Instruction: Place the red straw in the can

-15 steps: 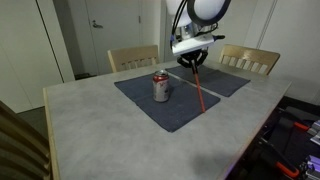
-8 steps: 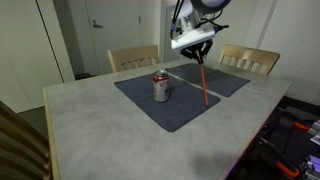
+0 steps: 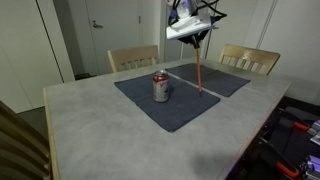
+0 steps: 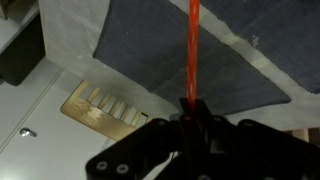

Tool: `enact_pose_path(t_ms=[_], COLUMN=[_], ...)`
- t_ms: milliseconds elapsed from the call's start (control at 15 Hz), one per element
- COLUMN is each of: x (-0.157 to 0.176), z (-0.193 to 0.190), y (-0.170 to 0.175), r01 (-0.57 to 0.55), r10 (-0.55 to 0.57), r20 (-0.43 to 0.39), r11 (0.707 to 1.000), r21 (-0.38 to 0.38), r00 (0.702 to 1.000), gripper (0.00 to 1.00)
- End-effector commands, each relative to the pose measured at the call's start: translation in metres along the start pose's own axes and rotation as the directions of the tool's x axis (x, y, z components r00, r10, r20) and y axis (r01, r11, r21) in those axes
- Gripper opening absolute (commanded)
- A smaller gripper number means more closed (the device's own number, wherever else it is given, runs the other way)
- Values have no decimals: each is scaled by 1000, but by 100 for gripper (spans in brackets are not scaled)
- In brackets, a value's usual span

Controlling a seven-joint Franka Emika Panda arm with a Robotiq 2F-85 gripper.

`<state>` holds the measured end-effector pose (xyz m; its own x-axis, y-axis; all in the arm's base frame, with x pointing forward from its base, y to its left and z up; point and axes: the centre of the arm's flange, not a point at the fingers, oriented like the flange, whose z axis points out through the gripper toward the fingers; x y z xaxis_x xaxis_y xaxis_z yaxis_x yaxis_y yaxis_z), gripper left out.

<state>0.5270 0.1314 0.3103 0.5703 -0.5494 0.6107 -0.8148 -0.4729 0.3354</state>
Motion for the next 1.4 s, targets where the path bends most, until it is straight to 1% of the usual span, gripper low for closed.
enact_pose_path(t_ms=[0, 133, 267, 600, 933, 1067, 1133, 1200, 1333], x=[8, 7, 7, 12, 28, 36, 41, 28, 35], z=[-12, -18, -24, -44, -66, -72, -68, -70, -69], y=[-2, -3, -4, -10, -23, -29, -25, -23, -22], r01=[-6, 7, 19, 45, 77, 93, 67, 65, 62], r10=[9, 0, -6, -11, -13, -23, -24, -5, -8], r20=[-135, -211, -264, -325, -400, -409, -353, -385, -372], r11=[1000, 999, 999, 994, 987, 984, 992, 988, 989], r21=[21, 34, 49, 98, 145, 153, 110, 143, 133], r00=[991, 978, 965, 946, 917, 912, 935, 923, 928], gripper=[2, 2, 2, 2, 2, 2, 2, 8, 8])
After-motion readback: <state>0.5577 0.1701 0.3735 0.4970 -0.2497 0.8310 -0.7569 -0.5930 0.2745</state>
